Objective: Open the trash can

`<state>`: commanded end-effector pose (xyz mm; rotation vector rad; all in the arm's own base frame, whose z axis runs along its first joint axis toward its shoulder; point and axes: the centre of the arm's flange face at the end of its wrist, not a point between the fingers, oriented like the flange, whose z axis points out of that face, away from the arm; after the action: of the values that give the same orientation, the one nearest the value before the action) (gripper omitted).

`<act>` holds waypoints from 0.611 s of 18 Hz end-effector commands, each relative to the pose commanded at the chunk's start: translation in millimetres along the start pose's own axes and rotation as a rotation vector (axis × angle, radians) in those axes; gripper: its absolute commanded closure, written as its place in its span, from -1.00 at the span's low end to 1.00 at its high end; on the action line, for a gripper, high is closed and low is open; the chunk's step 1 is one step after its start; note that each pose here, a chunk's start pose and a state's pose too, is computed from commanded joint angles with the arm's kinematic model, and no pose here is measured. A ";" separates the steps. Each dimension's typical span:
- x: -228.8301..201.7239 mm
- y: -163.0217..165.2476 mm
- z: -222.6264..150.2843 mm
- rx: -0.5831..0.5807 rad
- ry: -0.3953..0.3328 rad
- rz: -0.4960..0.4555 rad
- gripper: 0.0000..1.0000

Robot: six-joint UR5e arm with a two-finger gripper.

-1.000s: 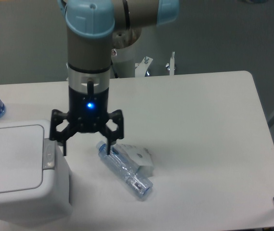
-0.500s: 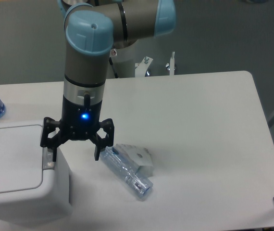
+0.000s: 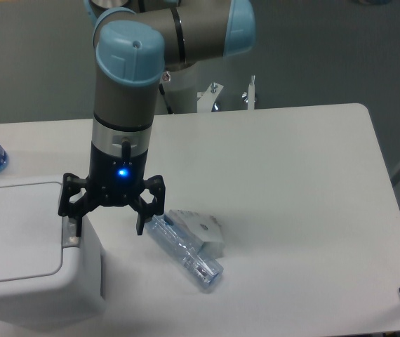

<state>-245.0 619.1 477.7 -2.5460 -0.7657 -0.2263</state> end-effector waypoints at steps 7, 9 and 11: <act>0.3 0.1 2.3 -0.003 0.001 0.000 -1.00; 0.3 0.1 2.3 -0.003 0.001 0.000 -1.00; 0.5 0.1 2.3 -0.003 0.002 0.000 -1.00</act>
<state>-244.5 620.3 475.8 -2.5487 -0.7646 -0.2302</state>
